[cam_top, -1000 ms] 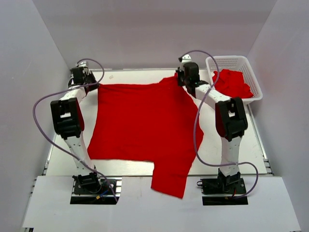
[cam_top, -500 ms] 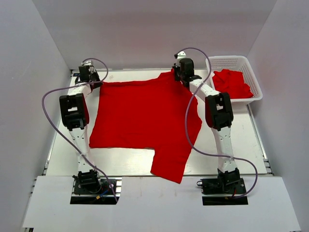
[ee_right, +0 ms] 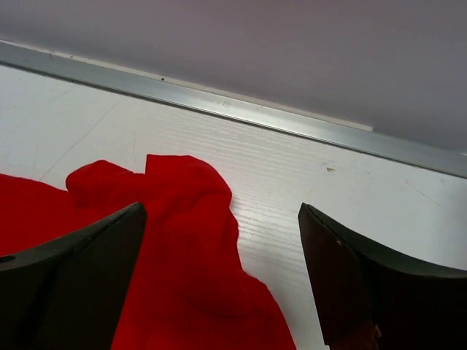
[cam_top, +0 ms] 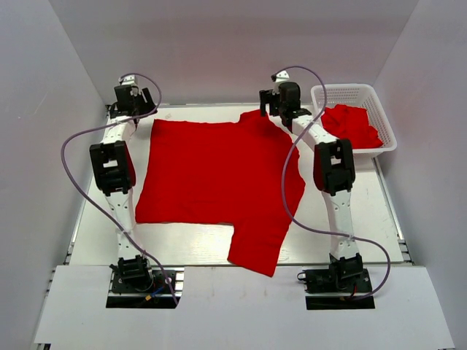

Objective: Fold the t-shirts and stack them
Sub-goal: Flatten out the tshirt

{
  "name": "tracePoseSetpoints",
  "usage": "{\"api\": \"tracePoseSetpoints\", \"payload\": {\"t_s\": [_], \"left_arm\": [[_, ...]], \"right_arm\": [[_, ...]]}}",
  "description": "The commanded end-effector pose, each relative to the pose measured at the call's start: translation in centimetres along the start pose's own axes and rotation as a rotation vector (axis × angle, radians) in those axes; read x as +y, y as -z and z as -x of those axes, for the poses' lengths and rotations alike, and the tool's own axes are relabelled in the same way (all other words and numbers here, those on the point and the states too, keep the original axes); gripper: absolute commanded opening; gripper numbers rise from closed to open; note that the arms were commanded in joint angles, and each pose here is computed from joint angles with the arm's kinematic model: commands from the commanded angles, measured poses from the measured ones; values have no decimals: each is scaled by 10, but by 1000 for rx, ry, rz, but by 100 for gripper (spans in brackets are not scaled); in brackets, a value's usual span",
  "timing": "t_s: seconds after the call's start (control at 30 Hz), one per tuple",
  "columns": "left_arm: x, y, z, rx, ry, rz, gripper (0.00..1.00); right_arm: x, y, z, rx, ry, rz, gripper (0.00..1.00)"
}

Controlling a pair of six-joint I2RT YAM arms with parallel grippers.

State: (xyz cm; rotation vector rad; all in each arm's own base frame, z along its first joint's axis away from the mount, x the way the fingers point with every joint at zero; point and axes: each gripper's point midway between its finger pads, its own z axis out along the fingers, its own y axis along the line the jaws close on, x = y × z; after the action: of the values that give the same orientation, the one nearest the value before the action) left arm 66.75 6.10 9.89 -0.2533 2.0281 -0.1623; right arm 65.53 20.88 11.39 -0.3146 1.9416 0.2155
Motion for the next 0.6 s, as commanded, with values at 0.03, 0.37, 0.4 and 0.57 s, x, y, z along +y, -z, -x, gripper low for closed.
{"api": "tracePoseSetpoints", "payload": {"t_s": [0.03,0.37,0.4,0.57], "left_arm": [[-21,49,55,-63,-41,-44,81],[-57,119,-45,129,-90,-165,82],[-60,119,-53,143,-96,-159,82],[-52,110,-86,218,-92,-119,79]], "right_arm": [[-16,56,74,-97,-73,-39,90],[-38,76,-32,193,-106,-41,86],[-35,78,-42,215,-102,-37,86],[-28,72,-79,297,-128,12,77]]}}
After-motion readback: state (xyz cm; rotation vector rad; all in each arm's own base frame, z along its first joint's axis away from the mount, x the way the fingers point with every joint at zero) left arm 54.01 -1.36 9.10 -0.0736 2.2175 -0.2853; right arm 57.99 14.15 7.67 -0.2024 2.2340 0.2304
